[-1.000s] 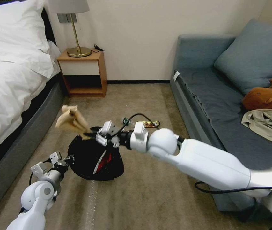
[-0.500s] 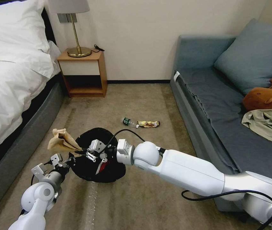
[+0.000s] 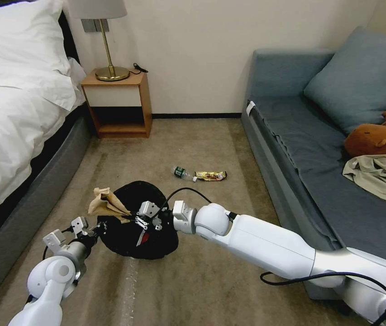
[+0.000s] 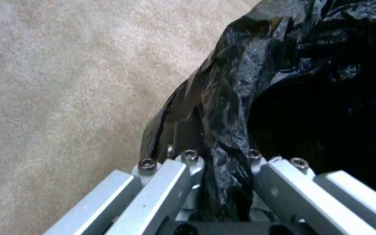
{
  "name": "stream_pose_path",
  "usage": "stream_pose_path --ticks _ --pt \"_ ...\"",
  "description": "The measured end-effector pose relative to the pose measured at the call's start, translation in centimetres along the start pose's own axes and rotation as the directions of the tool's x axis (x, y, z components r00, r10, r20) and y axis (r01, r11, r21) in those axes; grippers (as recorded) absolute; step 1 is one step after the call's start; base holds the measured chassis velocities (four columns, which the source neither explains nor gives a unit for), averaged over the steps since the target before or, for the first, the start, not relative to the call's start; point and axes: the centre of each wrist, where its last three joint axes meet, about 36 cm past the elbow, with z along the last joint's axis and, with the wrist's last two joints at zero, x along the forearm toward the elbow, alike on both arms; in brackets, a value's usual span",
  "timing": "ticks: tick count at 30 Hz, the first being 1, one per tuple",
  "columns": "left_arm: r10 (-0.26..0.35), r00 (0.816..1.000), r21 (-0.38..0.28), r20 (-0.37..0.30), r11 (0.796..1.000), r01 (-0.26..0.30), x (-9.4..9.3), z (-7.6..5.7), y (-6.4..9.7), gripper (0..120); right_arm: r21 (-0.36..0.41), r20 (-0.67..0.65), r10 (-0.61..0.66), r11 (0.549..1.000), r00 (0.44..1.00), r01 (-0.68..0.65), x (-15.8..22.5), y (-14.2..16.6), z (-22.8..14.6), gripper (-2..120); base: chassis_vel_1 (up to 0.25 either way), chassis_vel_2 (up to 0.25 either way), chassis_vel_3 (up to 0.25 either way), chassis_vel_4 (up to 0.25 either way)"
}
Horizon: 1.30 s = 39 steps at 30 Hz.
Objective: Pick up the trash bin, then pick up the garbage on the floor and place it into the trash bin.
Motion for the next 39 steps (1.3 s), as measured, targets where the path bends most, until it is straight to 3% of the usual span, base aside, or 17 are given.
stream_pose_path --ticks 7,20,22,26,28,34,39 --pt "-0.007 1.000 -0.019 -0.006 1.000 0.006 0.8 -0.6 -0.4 3 0.000 -0.018 0.018 1.000 1.000 -0.018 0.5 -0.2 1.2 16 0.000 0.000 0.000 0.000" --pt "-0.009 1.000 -0.017 -0.015 1.000 0.009 1.1 -0.8 -0.7 3 0.007 -0.034 0.046 0.999 0.998 -0.046 2.2 -1.0 1.9 61 0.000 0.000 0.000 0.000" --pt "-0.011 1.000 -0.018 -0.015 1.000 0.010 1.3 -0.7 -0.8 3 0.005 -0.022 0.052 0.999 0.998 -0.052 2.5 -1.0 1.6 73 0.000 0.000 0.000 0.000" --pt "-0.010 1.000 -0.019 -0.012 1.000 0.009 1.6 -0.8 -0.9 3 0.003 0.004 0.069 0.998 0.998 -0.069 2.8 -1.2 0.7 83 0.000 0.000 0.000 0.000" --pt "-0.011 1.000 -0.022 -0.003 1.000 0.011 2.1 -1.3 -1.1 3 0.015 0.041 0.102 0.995 0.994 -0.103 4.0 -2.2 -1.5 94 0.000 0.000 0.000 0.000" --pt "-0.009 1.000 -0.026 0.004 1.000 0.009 2.8 -1.6 -1.3 3 0.021 0.071 0.151 0.988 0.986 -0.152 5.3 -3.1 -3.5 100 0.000 0.000 0.000 0.000" --pt "-0.009 1.000 -0.036 0.005 0.999 0.009 4.3 -1.8 -1.7 3 0.036 0.118 0.267 0.961 0.956 -0.273 8.2 -5.4 -6.7 100 0.000 0.000 0.000 0.000"
